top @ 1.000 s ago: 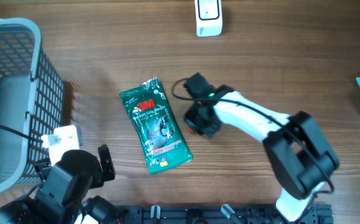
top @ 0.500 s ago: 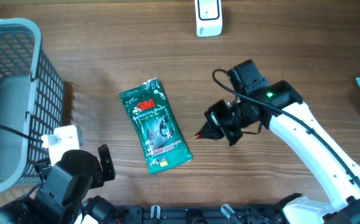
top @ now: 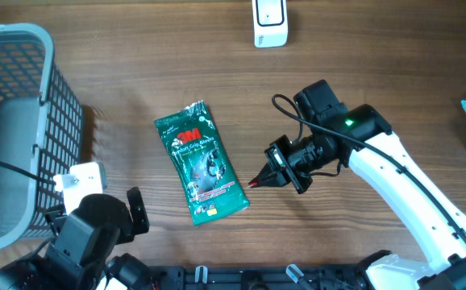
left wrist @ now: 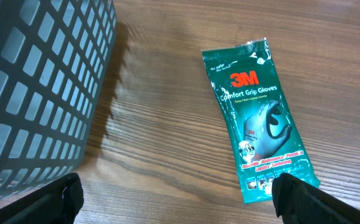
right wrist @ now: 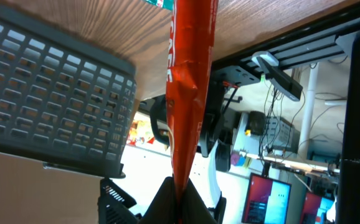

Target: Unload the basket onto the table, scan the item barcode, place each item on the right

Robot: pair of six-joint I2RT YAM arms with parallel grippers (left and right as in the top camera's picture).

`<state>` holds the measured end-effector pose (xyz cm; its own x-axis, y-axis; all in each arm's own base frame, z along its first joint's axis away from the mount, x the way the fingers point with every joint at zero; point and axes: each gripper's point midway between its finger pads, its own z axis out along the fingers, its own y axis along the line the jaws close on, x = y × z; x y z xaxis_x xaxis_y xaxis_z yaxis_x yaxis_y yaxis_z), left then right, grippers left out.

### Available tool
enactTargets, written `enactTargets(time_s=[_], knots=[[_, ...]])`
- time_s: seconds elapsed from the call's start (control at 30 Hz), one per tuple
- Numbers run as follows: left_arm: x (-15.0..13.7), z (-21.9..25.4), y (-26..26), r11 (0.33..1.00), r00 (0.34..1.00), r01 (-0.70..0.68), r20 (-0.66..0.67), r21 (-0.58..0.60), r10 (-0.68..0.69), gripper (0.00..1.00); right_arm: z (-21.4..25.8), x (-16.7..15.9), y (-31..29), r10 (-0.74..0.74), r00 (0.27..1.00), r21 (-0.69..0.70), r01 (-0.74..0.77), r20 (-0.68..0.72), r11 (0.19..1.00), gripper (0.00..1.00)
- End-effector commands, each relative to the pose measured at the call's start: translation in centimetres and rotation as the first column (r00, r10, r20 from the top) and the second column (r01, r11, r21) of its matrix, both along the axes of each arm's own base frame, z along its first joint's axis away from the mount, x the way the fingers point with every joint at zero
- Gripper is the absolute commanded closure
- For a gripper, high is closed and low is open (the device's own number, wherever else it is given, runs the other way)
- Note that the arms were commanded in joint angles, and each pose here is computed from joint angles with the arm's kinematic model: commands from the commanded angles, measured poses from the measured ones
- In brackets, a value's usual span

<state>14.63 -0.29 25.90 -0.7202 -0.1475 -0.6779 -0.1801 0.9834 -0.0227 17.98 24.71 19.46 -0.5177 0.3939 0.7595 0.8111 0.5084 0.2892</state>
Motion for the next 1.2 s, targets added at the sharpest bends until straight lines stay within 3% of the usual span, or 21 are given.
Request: enactTargets(time_s=[0.0, 0.1, 0.23, 0.37, 0.47, 0.6, 0.7, 0.77, 0.87, 0.9, 1.0, 1.07, 1.1, 1.17], knots=[[0.0, 0.4, 0.0, 1.0, 1.0, -0.016, 0.015, -0.022, 0.016, 0.0, -1.4, 0.9, -1.3, -0.023, 0.997, -0.118, 0.031, 0.068, 0.993, 0.96], [0.0, 0.4, 0.0, 1.0, 1.0, -0.016, 0.015, -0.022, 0.016, 0.0, -3.1, 0.9, -3.2, -0.105, 0.994, -0.28, 0.108, 0.026, 0.954, 0.96], [0.0, 0.4, 0.0, 1.0, 1.0, -0.016, 0.015, -0.022, 0.016, 0.0, -3.6, 1.3, -3.7, -0.108, 0.993, -0.313, 0.121, 0.057, 0.942, 0.96], [0.0, 0.4, 0.0, 1.0, 1.0, -0.016, 0.015, -0.022, 0.016, 0.0, -4.4, 3.1, -4.6, -0.092, 0.981, -0.367, 0.15, 0.171, 0.918, 0.96], [0.0, 0.4, 0.0, 1.0, 1.0, -0.016, 0.015, -0.022, 0.016, 0.0, -4.7, 4.3, -4.5, 0.056, 0.945, -0.37, 0.071, 0.323, 0.926, 0.95], [0.0, 0.4, 0.0, 1.0, 1.0, -0.016, 0.015, -0.022, 0.016, 0.0, -3.5, 6.5, -0.9, 0.249, 0.775, -0.292, -0.087, 0.58, 0.952, 0.94], [0.0, 0.4, 0.0, 1.0, 1.0, -0.016, 0.015, -0.022, 0.016, 0.0, -2.5, 6.8, 2.8, 0.332, 0.616, -0.262, -0.204, 0.714, 0.943, 0.78], [0.0, 0.4, 0.0, 1.0, 1.0, -0.016, 0.015, -0.022, 0.016, 0.0, -2.1, 5.8, 5.4, 0.389, 0.493, -0.263, -0.306, 0.778, 0.915, 0.79], [0.0, 0.4, 0.0, 1.0, 1.0, -0.016, 0.015, -0.022, 0.016, 0.0, -2.4, 3.6, 7.2, 0.467, 0.365, -0.302, -0.426, 0.805, 0.853, 0.95], [0.0, 0.4, 0.0, 1.0, 1.0, -0.016, 0.015, -0.022, 0.016, 0.0, -2.7, 3.0, 7.4, 0.492, 0.32, -0.32, -0.462, 0.81, 0.827, 0.96], [0.0, 0.4, 0.0, 1.0, 1.0, -0.016, 0.015, -0.022, 0.016, 0.0, -3.6, 2.1, 7.2, 0.532, 0.28, -0.349, -0.504, 0.799, 0.79, 0.94], [0.0, 0.4, 0.0, 1.0, 1.0, -0.016, 0.015, -0.022, 0.016, 0.0, -4.0, 2.2, 6.8, 0.554, 0.245, -0.381, -0.509, 0.796, 0.772, 0.84], [0.0, 0.4, 0.0, 1.0, 1.0, -0.016, 0.015, -0.022, 0.016, 0.0, -4.1, 2.7, 6.6, 0.566, 0.231, -0.407, -0.49, 0.792, 0.77, 0.67], [0.0, 0.4, 0.0, 1.0, 1.0, -0.016, 0.015, -0.022, 0.016, 0.0, -4.4, 4.2, 5.9, 0.591, 0.205, -0.476, -0.419, 0.78, 0.773, 0.56]])
